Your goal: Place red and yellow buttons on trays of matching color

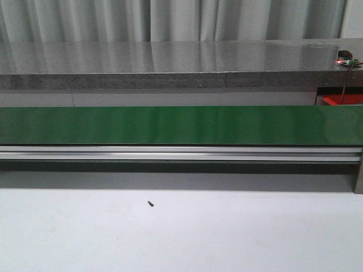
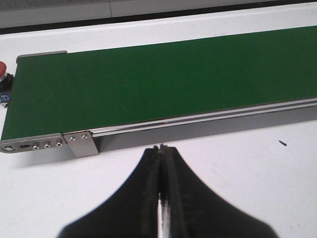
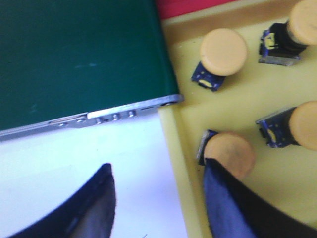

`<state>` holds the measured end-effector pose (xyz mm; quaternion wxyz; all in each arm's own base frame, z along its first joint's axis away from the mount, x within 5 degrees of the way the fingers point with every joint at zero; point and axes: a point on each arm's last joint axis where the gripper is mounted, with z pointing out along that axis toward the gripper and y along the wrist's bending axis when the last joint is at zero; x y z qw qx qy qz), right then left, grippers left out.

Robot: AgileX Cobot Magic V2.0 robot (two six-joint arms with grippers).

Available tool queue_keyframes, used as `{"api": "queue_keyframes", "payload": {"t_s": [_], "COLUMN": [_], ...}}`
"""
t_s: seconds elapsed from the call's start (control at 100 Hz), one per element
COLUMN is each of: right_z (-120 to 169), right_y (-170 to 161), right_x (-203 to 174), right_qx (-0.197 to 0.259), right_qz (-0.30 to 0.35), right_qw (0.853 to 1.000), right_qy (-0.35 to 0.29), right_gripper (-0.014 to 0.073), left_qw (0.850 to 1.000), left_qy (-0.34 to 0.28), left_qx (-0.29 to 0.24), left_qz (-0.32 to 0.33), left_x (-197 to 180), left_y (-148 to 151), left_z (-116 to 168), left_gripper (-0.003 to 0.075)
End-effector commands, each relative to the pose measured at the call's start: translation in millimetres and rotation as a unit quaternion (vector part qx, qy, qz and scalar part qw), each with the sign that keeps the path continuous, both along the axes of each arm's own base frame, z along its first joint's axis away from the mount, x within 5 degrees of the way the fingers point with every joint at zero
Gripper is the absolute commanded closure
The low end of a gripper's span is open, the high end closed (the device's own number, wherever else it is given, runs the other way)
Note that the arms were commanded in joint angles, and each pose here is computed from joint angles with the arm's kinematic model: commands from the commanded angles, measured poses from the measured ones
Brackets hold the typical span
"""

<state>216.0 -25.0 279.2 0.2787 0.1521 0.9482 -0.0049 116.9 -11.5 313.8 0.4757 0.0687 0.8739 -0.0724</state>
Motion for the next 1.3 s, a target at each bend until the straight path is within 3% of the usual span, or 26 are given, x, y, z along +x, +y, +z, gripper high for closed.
{"api": "queue_keyframes", "payload": {"t_s": [0.0, 0.25, 0.58, 0.84, 1.13, 1.29], "right_z": [16.1, 27.0, 23.2, 13.1, 7.8, 8.1], "right_y": [9.3, 22.2, 25.5, 26.6, 30.3, 30.3], "right_x": [-3.3, -16.7, -60.7, -101.3, -120.0, -119.9], "right_qx": [-0.02, -0.009, -0.01, -0.018, -0.024, -0.024], "right_qz": [0.032, 0.057, 0.069, 0.082, 0.112, 0.112], "right_qw": [0.999, 0.996, 0.984, 0.959, 0.945, 0.945], "right_qy": [-0.036, -0.067, -0.165, -0.27, -0.305, -0.307], "right_gripper": [0.0319, 0.0721, 0.0718, 0.0717, 0.0717, 0.0717], "left_qw": [0.999, 0.999, 0.999, 0.999, 0.998, 0.994], "left_qy": [-0.04, -0.04, -0.041, -0.039, -0.05, -0.078], "left_qx": [-0.013, -0.013, -0.014, -0.014, -0.023, -0.048], "left_qz": [0.008, 0.008, 0.008, 0.007, 0.01, 0.058], "left_x": [2.4, 2.4, 2.4, 2.2, 3.1, 7.4], "left_y": [-0.6, -0.6, -0.7, -0.8, -1.0, 5.6], "left_z": [13.9, 13.9, 13.9, 13.7, 16.2, 26.2], "left_gripper": [0.074, 0.074, 0.074, 0.074, 0.074, 0.074]}}
